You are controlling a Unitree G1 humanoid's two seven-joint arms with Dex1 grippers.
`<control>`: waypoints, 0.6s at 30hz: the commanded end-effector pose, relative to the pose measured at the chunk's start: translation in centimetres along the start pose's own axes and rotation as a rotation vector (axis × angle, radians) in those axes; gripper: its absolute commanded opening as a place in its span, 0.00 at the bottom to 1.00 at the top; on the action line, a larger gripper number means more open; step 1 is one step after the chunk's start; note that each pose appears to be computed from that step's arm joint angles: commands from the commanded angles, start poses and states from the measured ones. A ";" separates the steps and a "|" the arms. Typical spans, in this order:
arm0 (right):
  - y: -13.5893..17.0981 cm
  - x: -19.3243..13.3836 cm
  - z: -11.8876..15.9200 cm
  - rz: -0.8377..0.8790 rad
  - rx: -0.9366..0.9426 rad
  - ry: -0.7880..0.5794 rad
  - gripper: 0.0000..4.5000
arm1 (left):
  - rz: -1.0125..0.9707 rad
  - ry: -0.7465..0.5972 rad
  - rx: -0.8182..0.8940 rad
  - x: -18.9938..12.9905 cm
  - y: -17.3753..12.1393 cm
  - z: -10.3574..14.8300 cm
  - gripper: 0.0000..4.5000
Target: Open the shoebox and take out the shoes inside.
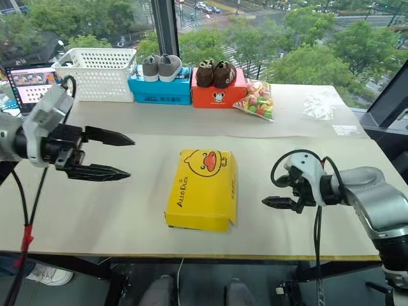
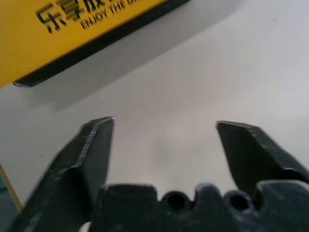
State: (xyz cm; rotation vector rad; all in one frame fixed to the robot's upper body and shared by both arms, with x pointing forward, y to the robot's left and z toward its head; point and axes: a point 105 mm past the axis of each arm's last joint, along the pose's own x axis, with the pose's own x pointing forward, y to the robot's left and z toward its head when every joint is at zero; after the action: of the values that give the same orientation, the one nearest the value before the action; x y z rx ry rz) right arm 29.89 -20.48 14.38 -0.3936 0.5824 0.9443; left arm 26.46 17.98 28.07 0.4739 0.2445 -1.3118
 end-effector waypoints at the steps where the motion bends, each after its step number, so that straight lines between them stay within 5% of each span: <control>1: 0.9 1.2 1.4 0.072 -0.049 -0.049 0.60 | 0.020 0.018 0.052 -0.8 -0.2 0.9 1.00; 8: 2.5 6.7 2.9 0.203 -0.120 -0.084 0.06 | 0.020 0.043 0.080 -0.6 -0.6 1.2 1.00; 12: 4.8 6.8 6.6 0.322 -0.142 -0.219 0.03 | 0.099 -0.083 0.062 -1.5 0.6 2.8 1.00; 18: 7.2 4.0 13.6 0.462 -0.165 -0.482 0.03 | 0.216 -0.086 0.046 -3.6 1.4 2.5 1.00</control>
State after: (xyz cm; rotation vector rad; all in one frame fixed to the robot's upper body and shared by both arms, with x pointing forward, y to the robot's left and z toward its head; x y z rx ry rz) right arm 30.30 -7.36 17.93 -0.1920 0.2902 1.4219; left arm 27.16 19.08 30.63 0.4442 0.1315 -1.1870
